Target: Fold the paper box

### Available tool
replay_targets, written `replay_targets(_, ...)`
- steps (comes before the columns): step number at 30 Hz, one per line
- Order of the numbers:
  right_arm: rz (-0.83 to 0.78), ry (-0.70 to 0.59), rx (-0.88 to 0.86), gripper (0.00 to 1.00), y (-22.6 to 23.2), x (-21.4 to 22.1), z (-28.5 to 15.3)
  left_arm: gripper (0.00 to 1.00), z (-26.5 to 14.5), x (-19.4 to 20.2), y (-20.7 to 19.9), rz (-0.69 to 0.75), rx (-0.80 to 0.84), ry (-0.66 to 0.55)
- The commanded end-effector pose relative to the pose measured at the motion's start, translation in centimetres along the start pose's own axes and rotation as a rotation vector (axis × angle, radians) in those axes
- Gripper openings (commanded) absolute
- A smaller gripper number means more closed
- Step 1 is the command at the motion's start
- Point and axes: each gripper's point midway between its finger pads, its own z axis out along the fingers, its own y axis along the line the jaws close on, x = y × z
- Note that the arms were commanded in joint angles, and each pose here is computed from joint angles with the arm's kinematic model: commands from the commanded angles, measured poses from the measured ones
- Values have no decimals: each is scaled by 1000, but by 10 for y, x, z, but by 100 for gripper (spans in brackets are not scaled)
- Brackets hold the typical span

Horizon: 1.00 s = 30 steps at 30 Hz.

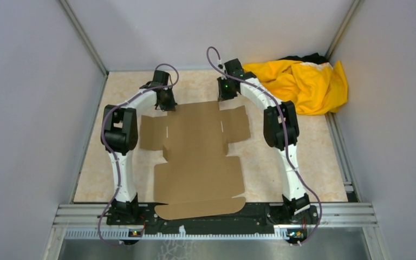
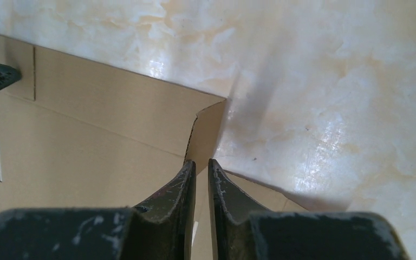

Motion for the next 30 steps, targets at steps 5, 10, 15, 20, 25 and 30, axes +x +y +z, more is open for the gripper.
replay_targets(5, -51, -67, -36, 16, 23, -34, -9, 0, 18, 47, 10, 14, -13, 145)
replay_targets(10, -53, -33, -43, 16, 23, -21, 7, 0, 18, 46, 8, 14, -5, 145)
replay_targets(15, -43, -74, 14, 16, 14, -26, -3, 0, 16, 44, 9, 20, -5, 140)
replay_targets(20, 46, -59, 106, 15, -33, -27, -16, 0, 16, 43, 10, 18, -11, 137)
replay_targets(25, 76, -28, 207, 14, -73, -13, -21, 0, 17, 44, 10, 16, -11, 140)
replay_targets(30, 64, -2, 292, 14, -94, -1, -20, 0, 17, 45, 11, 16, -13, 143)
